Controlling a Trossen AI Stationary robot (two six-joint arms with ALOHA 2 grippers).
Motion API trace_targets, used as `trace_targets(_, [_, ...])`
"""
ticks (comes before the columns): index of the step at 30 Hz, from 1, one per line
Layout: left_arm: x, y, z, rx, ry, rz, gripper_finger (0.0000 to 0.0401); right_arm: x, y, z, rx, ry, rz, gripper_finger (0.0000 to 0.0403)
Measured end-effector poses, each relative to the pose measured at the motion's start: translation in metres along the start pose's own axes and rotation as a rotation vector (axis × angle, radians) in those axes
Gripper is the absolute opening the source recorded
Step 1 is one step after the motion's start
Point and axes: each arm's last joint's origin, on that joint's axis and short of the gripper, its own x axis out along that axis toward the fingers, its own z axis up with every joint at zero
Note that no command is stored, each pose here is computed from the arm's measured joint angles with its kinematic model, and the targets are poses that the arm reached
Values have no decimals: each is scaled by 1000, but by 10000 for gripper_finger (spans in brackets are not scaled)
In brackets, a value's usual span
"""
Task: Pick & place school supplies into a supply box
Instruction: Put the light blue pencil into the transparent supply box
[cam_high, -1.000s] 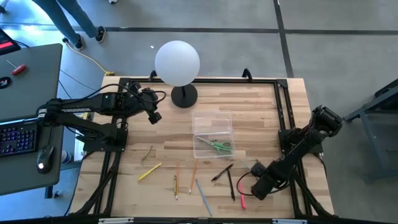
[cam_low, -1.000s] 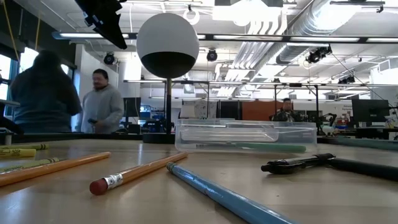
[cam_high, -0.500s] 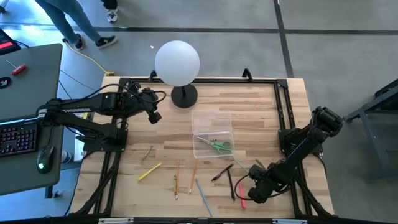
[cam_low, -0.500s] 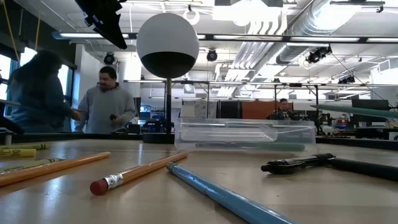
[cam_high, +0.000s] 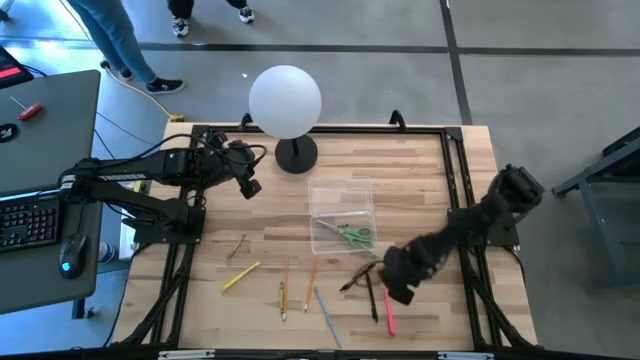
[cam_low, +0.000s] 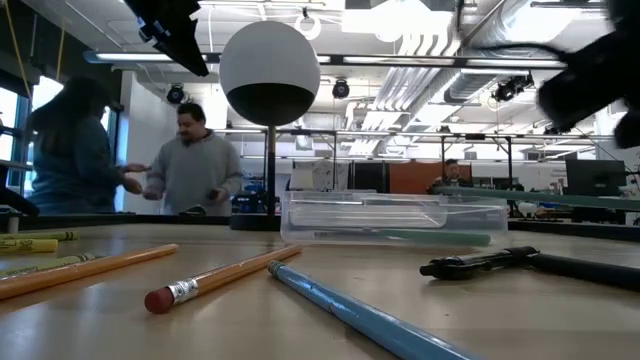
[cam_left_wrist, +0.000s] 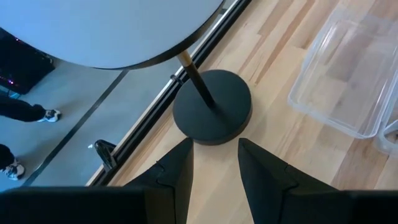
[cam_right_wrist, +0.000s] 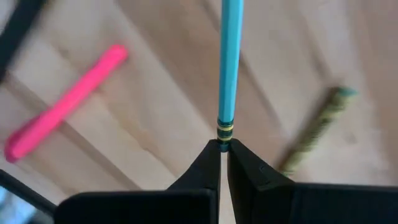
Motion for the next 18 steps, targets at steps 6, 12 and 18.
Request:
trace_targets(6, [0,0,0,1,2,-3,159,-40,-17,26,-85,51,-86,0])
trace_targets(12, [0,0,0,20,3,1,159,-90,-25,48,-181,-11,-106,0])
trace_targets(18, [0,0,0,31,2,2,159,-98,-37,74,-242,-13,-94,0])
